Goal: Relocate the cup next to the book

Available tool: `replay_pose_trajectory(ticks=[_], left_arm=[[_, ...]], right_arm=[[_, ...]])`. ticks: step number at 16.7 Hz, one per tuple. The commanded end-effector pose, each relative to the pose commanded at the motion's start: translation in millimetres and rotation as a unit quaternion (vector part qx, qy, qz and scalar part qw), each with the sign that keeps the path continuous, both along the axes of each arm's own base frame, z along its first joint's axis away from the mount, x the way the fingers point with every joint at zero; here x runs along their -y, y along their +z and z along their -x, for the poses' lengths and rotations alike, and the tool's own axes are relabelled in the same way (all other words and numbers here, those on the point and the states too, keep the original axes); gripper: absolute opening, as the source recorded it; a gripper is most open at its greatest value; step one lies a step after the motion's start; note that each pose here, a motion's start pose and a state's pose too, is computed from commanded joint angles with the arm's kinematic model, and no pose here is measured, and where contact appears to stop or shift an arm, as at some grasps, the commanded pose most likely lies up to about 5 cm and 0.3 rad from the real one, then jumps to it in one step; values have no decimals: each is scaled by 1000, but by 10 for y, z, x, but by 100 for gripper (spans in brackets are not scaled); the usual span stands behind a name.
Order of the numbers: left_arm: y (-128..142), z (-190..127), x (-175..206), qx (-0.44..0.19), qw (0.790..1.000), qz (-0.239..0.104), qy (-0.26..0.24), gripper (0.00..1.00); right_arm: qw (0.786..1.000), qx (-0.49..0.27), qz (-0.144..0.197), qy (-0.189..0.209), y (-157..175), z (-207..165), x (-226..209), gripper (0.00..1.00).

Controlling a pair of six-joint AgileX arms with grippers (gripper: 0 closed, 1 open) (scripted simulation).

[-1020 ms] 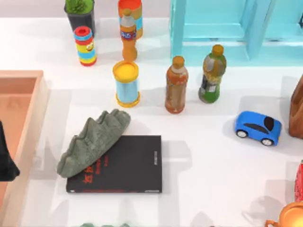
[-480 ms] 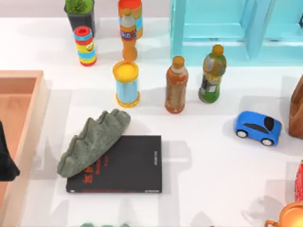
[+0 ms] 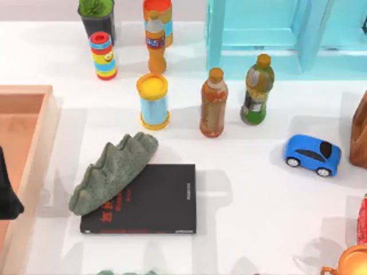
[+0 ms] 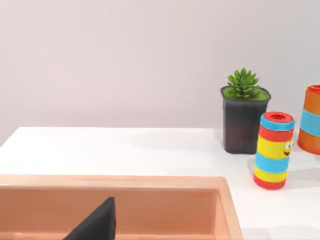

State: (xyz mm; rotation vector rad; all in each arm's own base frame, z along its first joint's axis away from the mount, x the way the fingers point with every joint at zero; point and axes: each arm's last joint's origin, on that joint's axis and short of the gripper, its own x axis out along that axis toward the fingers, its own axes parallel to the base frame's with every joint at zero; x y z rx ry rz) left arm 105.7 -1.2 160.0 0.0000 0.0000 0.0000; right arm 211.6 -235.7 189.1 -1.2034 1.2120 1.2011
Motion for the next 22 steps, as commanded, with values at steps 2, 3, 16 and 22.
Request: replay_pose_trajectory(ticks=[2, 3, 16, 22], left_arm=[[0, 0, 0, 0, 1000, 0, 0, 100], [0, 0, 0, 0, 1000, 0, 0, 100], [0, 0, 0, 0, 1000, 0, 0, 100], [0, 0, 0, 0, 1000, 0, 0, 100]], right_arm=[[1000, 0, 0, 0, 6, 0, 0, 0], [1000, 0, 0, 0, 6, 0, 0, 0], [982, 121, 64, -128, 1005, -992, -1002, 0], [933, 128, -26, -336, 1250, -1404, -2353, 0]])
